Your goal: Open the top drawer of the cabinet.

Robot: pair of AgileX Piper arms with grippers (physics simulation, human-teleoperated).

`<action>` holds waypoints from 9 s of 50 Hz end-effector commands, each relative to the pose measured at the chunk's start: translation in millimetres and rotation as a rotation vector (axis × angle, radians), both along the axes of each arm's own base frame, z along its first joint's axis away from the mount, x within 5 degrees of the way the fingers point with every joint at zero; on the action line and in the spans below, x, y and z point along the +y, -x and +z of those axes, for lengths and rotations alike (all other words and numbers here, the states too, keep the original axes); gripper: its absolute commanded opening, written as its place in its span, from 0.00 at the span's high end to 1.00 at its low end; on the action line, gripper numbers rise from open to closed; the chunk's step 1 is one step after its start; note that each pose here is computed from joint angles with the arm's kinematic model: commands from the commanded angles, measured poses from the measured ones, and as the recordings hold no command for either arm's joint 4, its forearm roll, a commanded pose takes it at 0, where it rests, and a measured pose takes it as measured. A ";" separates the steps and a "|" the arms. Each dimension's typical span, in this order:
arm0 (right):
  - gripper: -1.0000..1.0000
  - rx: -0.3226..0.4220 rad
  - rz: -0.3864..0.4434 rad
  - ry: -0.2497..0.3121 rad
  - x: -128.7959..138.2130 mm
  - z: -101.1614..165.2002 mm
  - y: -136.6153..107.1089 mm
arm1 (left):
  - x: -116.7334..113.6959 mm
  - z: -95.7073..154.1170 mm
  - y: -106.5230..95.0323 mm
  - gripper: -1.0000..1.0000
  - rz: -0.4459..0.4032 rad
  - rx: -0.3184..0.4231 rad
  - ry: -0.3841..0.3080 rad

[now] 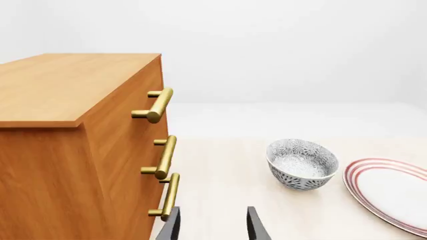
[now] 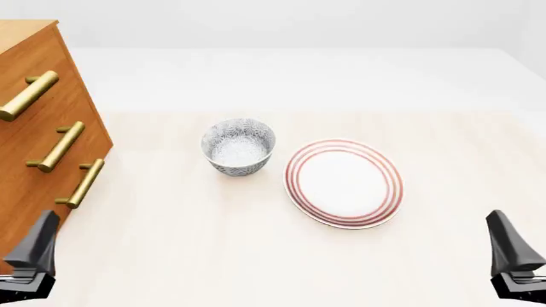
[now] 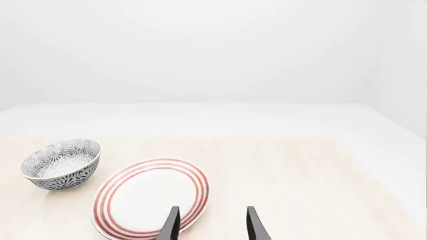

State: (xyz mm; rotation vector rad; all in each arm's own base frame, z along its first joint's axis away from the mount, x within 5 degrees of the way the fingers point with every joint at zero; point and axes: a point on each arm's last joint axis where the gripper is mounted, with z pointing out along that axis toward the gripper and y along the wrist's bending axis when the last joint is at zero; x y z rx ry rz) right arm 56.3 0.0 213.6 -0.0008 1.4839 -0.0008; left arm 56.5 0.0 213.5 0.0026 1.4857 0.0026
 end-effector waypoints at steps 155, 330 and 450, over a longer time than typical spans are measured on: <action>0.00 0.000 0.000 0.006 0.0 0.4 -0.3 | 27.1 71.3 -113.0 0.00 0.106 0.284 -1.346; 0.00 0.000 -0.001 0.005 0.0 0.5 -0.3 | -2.9 25.7 -165.8 1.00 -0.018 0.140 -1.429; 0.00 0.000 -0.001 0.006 0.0 0.6 -0.8 | -45.0 51.8 -88.6 0.00 -0.183 -0.148 -1.336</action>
